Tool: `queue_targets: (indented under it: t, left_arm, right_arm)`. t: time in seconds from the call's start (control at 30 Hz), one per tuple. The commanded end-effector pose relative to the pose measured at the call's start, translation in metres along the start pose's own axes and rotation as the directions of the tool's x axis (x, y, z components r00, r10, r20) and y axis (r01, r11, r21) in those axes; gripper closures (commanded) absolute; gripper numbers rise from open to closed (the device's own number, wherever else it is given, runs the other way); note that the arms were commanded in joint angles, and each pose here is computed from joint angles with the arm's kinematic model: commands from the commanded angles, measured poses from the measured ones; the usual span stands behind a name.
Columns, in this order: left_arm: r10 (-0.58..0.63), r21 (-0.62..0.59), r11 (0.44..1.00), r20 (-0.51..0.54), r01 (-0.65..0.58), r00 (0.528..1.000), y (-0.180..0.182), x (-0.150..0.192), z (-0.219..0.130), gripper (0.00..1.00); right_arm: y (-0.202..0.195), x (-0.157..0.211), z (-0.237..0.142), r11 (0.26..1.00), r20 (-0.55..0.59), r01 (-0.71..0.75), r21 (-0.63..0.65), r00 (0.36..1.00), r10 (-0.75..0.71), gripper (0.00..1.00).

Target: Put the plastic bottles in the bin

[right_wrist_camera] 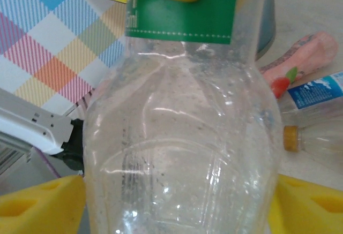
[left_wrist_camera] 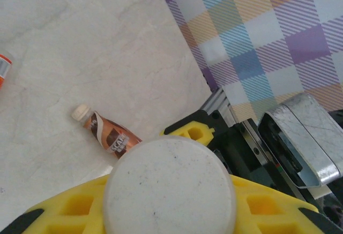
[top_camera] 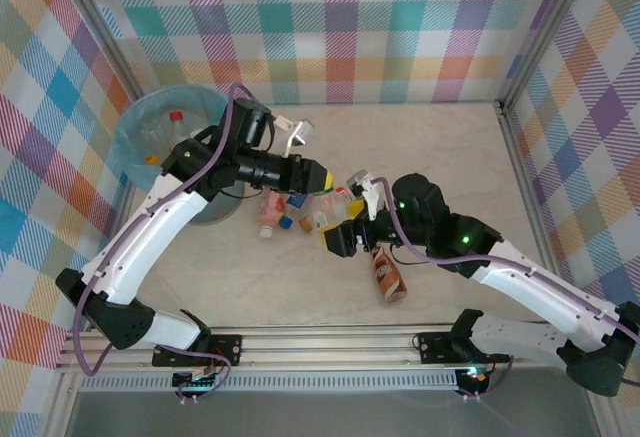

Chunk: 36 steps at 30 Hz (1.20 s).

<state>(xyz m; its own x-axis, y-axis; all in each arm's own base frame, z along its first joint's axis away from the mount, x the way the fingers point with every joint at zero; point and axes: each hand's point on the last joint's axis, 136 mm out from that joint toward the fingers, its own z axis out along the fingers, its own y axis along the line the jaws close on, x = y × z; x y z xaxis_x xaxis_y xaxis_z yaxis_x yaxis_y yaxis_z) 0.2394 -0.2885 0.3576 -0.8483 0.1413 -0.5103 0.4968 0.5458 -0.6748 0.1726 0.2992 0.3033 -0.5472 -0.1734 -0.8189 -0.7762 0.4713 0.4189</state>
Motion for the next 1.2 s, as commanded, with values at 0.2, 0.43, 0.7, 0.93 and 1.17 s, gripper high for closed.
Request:
queue_targets:
  t: [0.2,0.43,0.7,0.93,1.17]
  left_arm:
    - [0.071,-0.245,0.969,0.36,0.021,0.93,0.03,-0.073,-0.104,1.0]
    - [0.082,-0.376,0.909,0.58,0.177,0.81,0.077,-0.122,-0.185,1.0]
    - [0.12,-0.477,0.785,0.744,0.396,0.658,0.136,-0.141,-0.285,1.0]
    - [0.154,-0.611,0.602,0.721,0.515,0.675,0.198,-0.119,-0.31,0.99]
    - [0.085,-0.613,0.619,0.673,0.491,0.735,0.242,-0.104,-0.27,0.99]
  right_arm:
    - [0.02,-0.076,0.004,0.992,0.156,0.124,-0.005,0.98,-0.121,0.04]
    - [0.039,-0.116,0.032,0.985,0.18,0.151,-0.086,0.974,-0.134,0.04]
    - [0.064,-0.122,0.062,0.97,0.121,0.143,-0.199,0.985,-0.121,0.07]
    - [0.068,-0.103,0.071,0.97,0.059,0.125,-0.21,0.992,-0.115,0.09]
    - [0.063,-0.09,0.068,0.976,0.032,0.117,-0.182,0.993,-0.113,0.09]
